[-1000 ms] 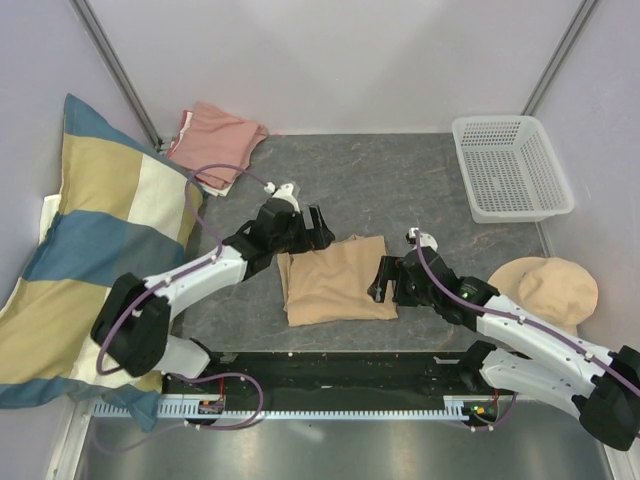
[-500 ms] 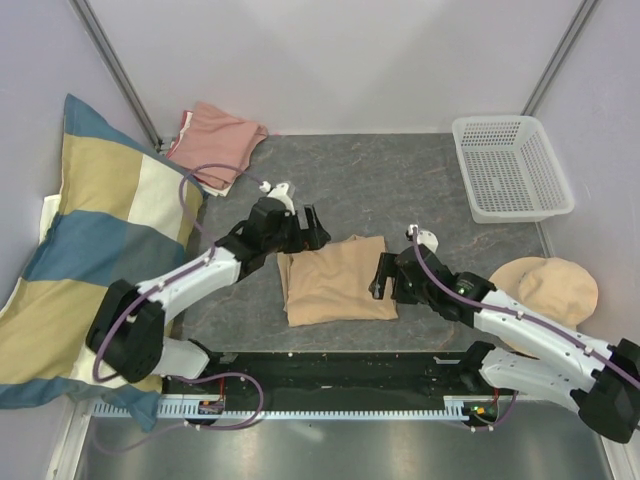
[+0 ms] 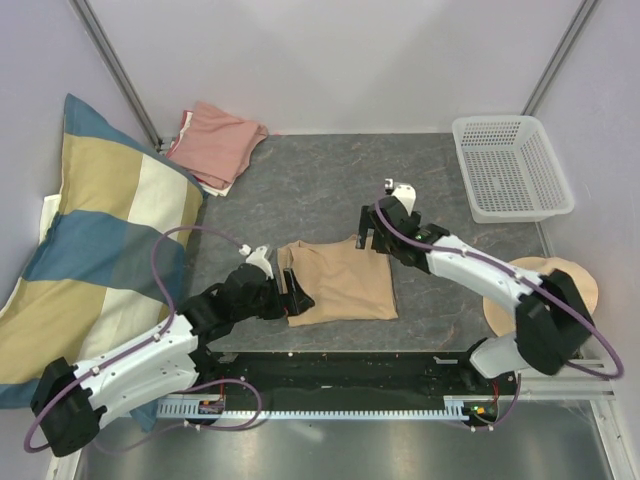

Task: Fold and stack the t-shirts
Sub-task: Smooth out wrinkles on the folded tshirt

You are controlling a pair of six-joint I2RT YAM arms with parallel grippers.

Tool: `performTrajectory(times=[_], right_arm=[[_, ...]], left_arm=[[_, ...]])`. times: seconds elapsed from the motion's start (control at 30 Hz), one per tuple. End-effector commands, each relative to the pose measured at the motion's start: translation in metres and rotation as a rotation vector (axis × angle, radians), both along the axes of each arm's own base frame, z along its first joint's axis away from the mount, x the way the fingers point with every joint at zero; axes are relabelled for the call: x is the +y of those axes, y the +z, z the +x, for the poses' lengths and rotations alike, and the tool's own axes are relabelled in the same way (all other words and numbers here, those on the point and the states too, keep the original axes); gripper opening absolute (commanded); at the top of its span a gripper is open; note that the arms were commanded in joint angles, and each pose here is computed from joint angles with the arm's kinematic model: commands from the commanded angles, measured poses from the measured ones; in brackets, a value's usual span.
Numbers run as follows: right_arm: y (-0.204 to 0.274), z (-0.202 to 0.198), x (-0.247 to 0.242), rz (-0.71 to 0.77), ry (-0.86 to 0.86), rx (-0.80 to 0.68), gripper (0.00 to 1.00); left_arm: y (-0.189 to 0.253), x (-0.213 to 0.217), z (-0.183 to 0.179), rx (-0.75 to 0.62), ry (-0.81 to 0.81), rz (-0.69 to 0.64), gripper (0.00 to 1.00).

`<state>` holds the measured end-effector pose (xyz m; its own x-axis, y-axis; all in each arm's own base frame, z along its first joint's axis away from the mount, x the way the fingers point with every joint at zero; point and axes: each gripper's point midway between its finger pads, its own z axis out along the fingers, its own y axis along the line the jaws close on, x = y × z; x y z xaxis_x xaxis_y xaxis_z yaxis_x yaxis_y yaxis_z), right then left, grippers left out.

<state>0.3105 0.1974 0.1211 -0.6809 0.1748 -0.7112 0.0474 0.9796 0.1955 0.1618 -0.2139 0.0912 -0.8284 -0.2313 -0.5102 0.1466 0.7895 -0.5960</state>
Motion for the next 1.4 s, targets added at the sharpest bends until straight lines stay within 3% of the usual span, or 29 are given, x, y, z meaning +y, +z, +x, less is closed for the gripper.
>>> performTrajectory(times=[0.0,0.27,0.4,0.47,0.53,0.97,1.37], right_arm=[[0.014,0.051,0.033,0.026,0.075,-0.097,0.98],[-0.006,0.101,0.066,0.075,0.179,-0.093,0.98],[-0.014,0.109,0.076,0.079,0.218,-0.086,0.98],[-0.03,0.109,0.083,0.084,0.249,-0.052,0.98],[-0.033,0.109,0.084,0.088,0.256,-0.045,0.98],[-0.066,0.077,0.074,0.096,0.257,0.062,0.98],[-0.088,0.026,0.033,0.04,0.185,0.181,0.98]], left_arm=[[0.01,-0.006,-0.013,0.045,0.062,-0.066,0.98],[-0.001,-0.045,-0.045,0.086,-0.007,-0.047,0.98],[-0.014,-0.063,-0.055,0.083,-0.047,0.037,0.99],[-0.045,-0.062,-0.055,0.103,-0.013,0.154,1.0],[-0.053,-0.057,-0.051,0.099,0.023,0.167,1.0],[-0.074,-0.02,-0.04,0.093,0.166,0.218,1.0],[-0.061,-0.016,0.016,0.022,0.193,0.287,1.0]])
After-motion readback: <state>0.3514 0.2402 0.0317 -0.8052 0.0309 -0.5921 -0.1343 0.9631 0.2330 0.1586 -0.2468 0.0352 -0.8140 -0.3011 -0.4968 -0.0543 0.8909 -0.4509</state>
